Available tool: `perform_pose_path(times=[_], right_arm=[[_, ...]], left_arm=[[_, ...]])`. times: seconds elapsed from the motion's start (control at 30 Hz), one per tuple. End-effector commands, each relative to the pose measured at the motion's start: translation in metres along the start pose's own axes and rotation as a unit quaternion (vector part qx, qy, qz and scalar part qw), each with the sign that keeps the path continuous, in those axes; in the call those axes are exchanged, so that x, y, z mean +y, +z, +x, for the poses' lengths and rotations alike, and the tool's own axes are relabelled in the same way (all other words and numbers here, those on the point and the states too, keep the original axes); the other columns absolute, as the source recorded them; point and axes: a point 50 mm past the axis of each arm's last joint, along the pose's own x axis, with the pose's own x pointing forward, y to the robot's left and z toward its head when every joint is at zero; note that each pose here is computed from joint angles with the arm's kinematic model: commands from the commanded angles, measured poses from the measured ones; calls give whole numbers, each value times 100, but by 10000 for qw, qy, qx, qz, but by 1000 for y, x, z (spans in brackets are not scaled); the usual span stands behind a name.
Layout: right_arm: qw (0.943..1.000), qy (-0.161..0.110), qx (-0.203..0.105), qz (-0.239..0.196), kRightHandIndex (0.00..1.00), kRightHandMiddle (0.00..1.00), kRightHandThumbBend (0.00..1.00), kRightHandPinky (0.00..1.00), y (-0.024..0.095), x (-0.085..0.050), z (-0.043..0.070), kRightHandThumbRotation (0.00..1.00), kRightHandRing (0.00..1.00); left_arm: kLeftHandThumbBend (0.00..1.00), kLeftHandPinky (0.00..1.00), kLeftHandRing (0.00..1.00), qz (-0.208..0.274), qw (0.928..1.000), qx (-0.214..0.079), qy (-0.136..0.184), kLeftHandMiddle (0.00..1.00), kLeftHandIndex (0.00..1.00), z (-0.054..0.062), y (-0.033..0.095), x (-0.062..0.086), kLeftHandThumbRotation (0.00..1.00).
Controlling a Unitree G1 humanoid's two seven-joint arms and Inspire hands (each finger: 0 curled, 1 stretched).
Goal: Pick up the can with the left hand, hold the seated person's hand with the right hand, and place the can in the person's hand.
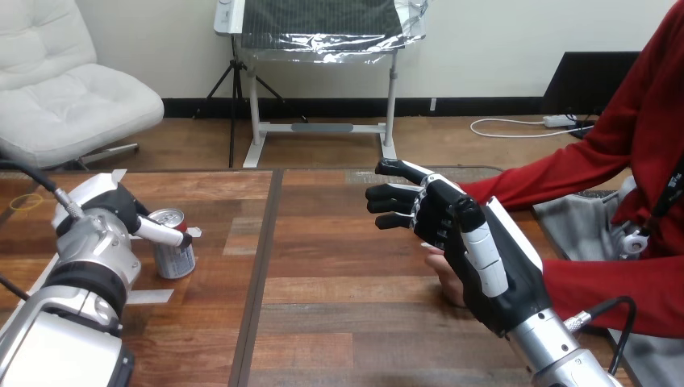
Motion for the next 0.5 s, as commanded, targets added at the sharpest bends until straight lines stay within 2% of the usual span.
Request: perform_pose_path(times=[0.0,0.47], right_arm=[[9988,87,-442,-215,83,76,81,73,20,-5,16,100,76],[9987,101,-454,-198,84,77,81,73,20,-5,16,100,76]], left_arm=[[83,47,67,-160,9979,-466,415,75,76,-5,27,29,32],[84,46,65,-269,9974,-512,438,72,75,-5,30,28,31]])
